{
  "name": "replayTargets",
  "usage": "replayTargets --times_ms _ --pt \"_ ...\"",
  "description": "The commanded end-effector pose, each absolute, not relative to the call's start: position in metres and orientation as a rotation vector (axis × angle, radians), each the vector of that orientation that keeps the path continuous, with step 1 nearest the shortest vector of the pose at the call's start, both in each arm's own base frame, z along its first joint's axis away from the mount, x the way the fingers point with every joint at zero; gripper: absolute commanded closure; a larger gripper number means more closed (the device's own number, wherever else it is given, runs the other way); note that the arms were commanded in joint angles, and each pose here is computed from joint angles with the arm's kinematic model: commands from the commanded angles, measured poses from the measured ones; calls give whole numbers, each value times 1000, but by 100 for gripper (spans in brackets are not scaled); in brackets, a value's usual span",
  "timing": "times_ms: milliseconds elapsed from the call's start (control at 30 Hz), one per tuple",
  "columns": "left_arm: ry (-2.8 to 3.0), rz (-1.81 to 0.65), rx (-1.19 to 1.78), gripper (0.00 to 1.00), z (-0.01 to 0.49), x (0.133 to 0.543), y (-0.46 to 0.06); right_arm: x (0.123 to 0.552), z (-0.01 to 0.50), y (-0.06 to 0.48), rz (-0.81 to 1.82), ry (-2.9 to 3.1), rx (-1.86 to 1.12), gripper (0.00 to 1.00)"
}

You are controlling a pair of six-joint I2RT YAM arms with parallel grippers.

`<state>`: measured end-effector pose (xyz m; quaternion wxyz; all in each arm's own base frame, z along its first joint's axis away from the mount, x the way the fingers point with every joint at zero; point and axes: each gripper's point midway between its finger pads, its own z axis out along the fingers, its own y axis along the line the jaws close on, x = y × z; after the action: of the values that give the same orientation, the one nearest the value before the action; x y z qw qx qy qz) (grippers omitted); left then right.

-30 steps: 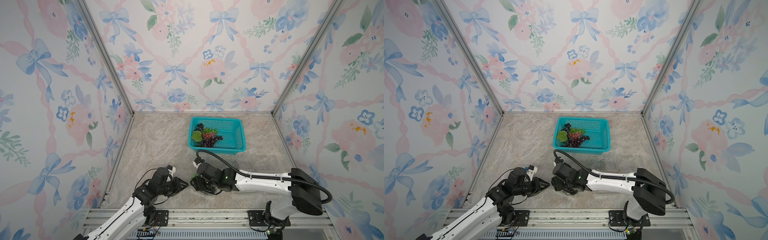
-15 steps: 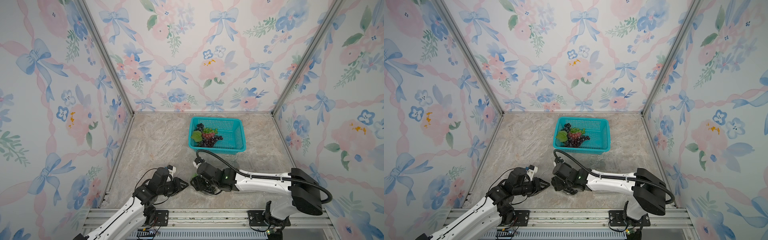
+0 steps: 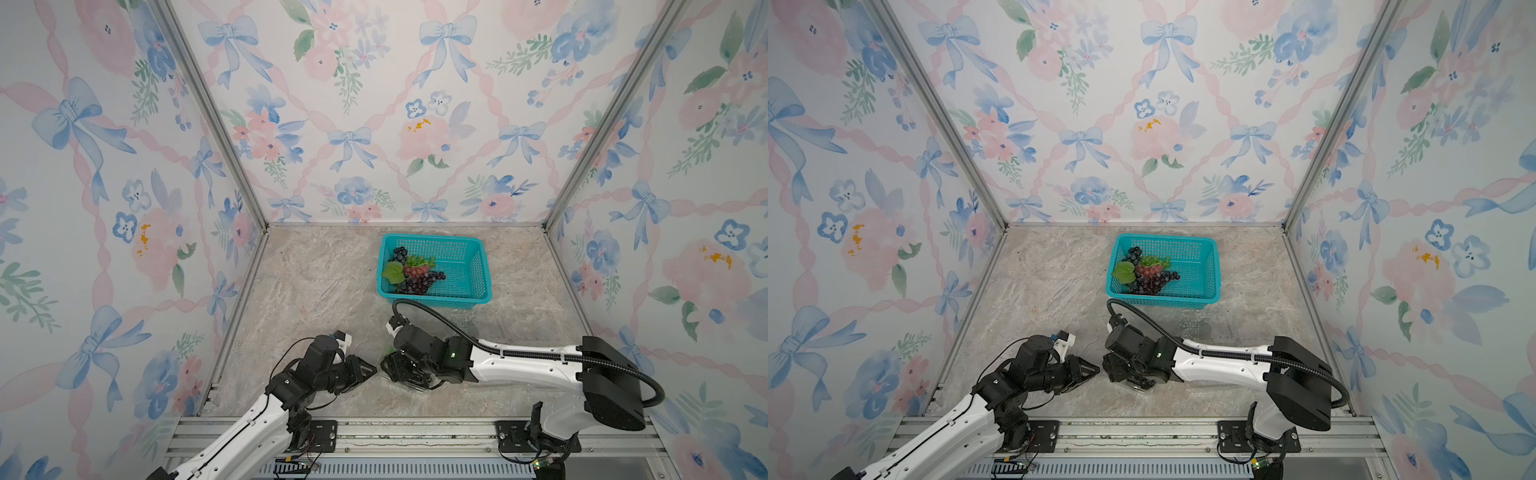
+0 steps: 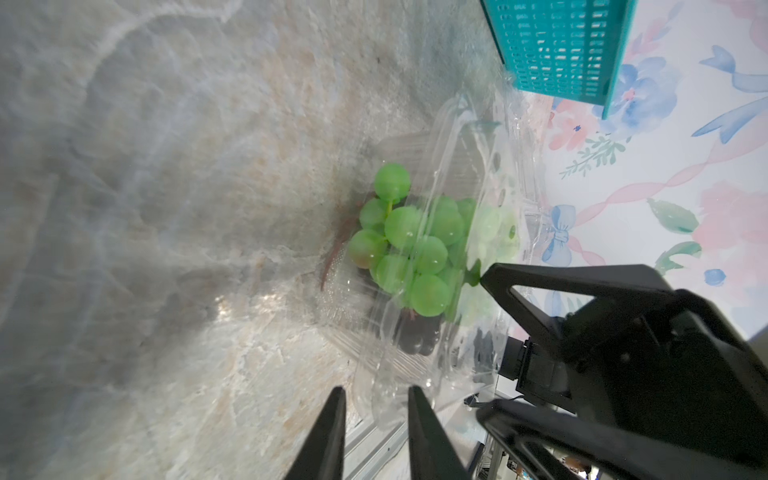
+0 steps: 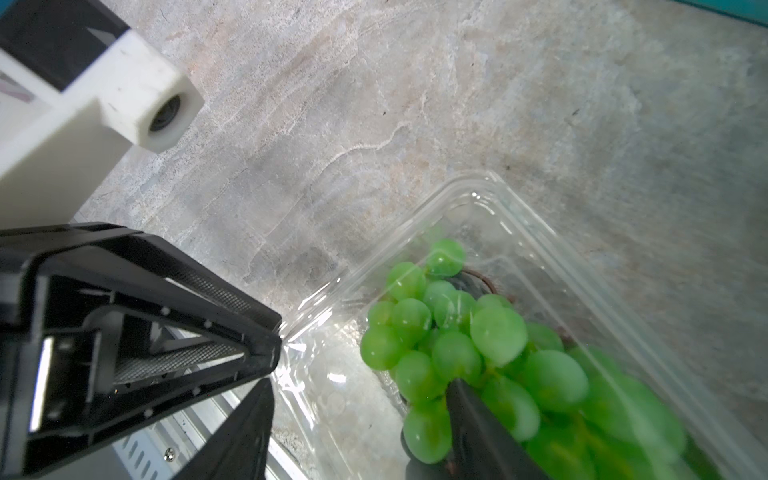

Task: Pack grapes into containers
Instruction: Close the packing box at the center of the board.

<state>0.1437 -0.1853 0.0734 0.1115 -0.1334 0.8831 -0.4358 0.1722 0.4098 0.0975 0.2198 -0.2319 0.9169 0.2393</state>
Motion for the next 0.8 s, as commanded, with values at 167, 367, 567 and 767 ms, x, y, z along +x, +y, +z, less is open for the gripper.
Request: replayTargets --times_ms 167,367,567,767 --pt "2559 -1336 -509 74 61 139 -184 161 55 389 556 2679 -658 35" --pt "2544 -1360 -515 74 63 140 -188 161 54 387 555 2683 -653 35" --pt "2540 -1362 -497 76 63 143 -195 161 54 386 556 2681 -647 35" --pt "2533 -1337 -511 80 61 147 -195 160 54 384 559 2683 -638 35"
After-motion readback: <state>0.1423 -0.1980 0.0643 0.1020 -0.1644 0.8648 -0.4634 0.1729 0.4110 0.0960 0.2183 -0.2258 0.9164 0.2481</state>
